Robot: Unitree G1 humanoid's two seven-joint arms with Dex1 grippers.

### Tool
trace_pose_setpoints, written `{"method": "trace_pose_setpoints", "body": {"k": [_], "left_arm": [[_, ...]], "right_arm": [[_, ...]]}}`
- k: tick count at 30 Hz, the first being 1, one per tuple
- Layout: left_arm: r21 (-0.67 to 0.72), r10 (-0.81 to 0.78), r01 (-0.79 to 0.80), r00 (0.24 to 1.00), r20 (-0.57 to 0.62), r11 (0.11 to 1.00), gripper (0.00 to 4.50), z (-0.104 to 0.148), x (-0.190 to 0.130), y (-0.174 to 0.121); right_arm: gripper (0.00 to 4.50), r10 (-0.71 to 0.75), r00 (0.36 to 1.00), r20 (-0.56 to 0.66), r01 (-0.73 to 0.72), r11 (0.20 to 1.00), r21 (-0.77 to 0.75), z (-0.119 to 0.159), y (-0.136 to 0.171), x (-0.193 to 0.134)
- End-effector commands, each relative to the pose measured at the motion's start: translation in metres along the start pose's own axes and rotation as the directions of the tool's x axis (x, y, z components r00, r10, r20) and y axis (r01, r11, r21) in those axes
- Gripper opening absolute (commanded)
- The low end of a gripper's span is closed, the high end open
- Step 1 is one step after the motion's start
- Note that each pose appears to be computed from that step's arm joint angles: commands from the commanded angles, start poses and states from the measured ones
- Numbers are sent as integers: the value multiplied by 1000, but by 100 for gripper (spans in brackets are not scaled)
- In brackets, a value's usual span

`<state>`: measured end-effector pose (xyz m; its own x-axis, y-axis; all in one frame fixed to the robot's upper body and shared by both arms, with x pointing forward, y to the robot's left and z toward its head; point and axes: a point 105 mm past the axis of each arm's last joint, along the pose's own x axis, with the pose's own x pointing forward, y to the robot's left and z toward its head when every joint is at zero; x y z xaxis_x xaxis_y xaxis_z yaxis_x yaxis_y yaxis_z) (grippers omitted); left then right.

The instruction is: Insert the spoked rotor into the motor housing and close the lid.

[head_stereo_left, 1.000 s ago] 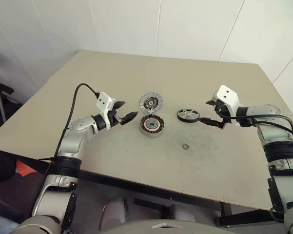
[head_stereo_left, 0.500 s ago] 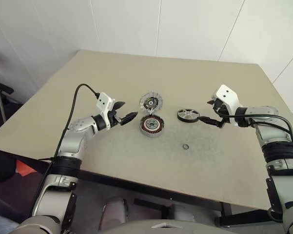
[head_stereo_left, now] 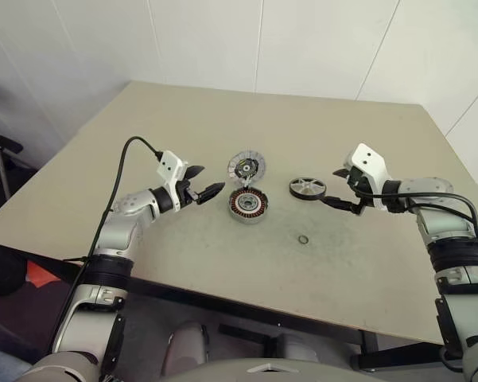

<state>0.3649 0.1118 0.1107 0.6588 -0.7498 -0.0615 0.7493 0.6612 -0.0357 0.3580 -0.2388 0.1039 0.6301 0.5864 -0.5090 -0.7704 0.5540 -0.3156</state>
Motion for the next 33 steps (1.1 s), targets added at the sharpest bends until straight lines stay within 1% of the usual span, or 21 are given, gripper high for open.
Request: {"method": "trace_pose_setpoints", "body": {"k": [1,5,17,20,22,33], "left_arm": [[43,-17,16,999,40,999,448,15,3,-2],[44,-19,18,999,40,999,448,16,5,-2],[51,-9,7,999,36,999,448,15,4,0],[52,-3,1,999,34,999,450,14,3,1],[53,1,-3,999,34,999,450,14,2,1],[55,10,-12,999,34,998,450,13,1,2]], "right_arm": [[450,1,999,39,1,999,-34,12,3,3],[450,-9,1000,9,10,998,-55,4,7,10],[450,-80,995,55,83,994,-70,15,-2,27],[391,-90,994,54,94,993,-74,16,-5,27],[323,-94,994,53,98,992,-76,15,-7,27],[323,-121,991,61,126,989,-84,16,-13,28]]}}
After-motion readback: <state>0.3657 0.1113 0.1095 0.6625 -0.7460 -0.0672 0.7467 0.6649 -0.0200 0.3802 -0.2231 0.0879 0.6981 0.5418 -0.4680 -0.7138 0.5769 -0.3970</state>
